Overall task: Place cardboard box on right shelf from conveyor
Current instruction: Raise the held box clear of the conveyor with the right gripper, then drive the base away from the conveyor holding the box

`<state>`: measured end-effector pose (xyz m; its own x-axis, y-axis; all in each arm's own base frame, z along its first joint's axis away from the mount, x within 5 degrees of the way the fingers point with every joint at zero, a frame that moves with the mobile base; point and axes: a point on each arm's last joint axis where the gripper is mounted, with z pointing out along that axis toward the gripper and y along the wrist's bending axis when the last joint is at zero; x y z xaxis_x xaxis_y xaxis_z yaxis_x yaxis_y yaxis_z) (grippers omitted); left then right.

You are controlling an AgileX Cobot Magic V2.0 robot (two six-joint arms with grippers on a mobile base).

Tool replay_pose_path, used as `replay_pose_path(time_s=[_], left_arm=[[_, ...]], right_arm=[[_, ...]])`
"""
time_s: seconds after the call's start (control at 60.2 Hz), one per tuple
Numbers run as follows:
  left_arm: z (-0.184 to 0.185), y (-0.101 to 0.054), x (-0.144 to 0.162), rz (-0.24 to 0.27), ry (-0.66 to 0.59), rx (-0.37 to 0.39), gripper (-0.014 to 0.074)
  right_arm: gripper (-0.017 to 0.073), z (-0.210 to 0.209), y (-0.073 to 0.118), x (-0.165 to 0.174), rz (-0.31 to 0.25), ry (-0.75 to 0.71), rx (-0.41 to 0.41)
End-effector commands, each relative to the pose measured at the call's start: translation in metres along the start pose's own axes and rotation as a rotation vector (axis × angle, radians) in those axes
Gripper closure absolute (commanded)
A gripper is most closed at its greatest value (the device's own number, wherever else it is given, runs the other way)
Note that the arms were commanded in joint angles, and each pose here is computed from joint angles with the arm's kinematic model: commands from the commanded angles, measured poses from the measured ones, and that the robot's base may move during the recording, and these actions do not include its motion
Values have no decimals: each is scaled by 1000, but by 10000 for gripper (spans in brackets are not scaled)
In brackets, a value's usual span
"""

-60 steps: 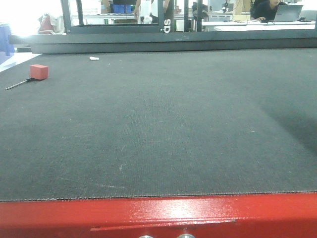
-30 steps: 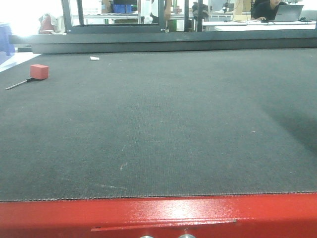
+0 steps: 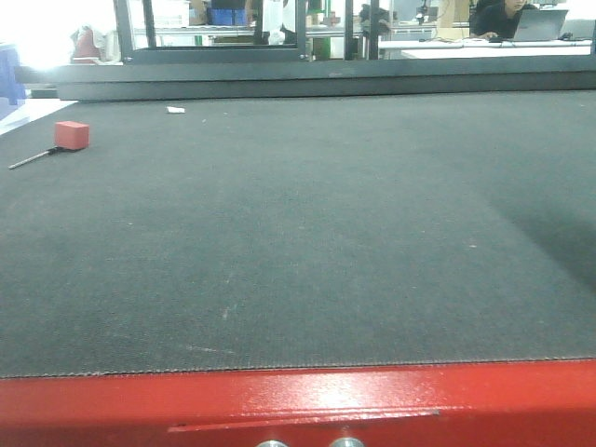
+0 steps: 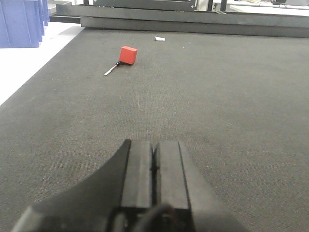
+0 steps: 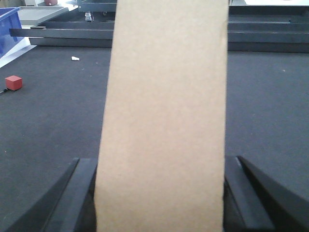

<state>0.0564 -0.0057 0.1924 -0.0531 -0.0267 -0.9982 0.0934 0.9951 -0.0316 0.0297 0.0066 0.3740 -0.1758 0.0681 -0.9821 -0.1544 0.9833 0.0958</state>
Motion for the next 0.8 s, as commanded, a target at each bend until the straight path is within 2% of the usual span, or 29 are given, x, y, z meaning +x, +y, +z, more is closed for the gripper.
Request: replay_pose_path(time_s=[0.0, 0.78], left_arm=[[-1, 0, -5, -6, -89, 2, 710], [-1, -1, -5, -6, -89, 13, 710]], right_arm=[[356, -2, 1, -16, -10, -121, -5], [356, -2, 1, -16, -10, -120, -5]])
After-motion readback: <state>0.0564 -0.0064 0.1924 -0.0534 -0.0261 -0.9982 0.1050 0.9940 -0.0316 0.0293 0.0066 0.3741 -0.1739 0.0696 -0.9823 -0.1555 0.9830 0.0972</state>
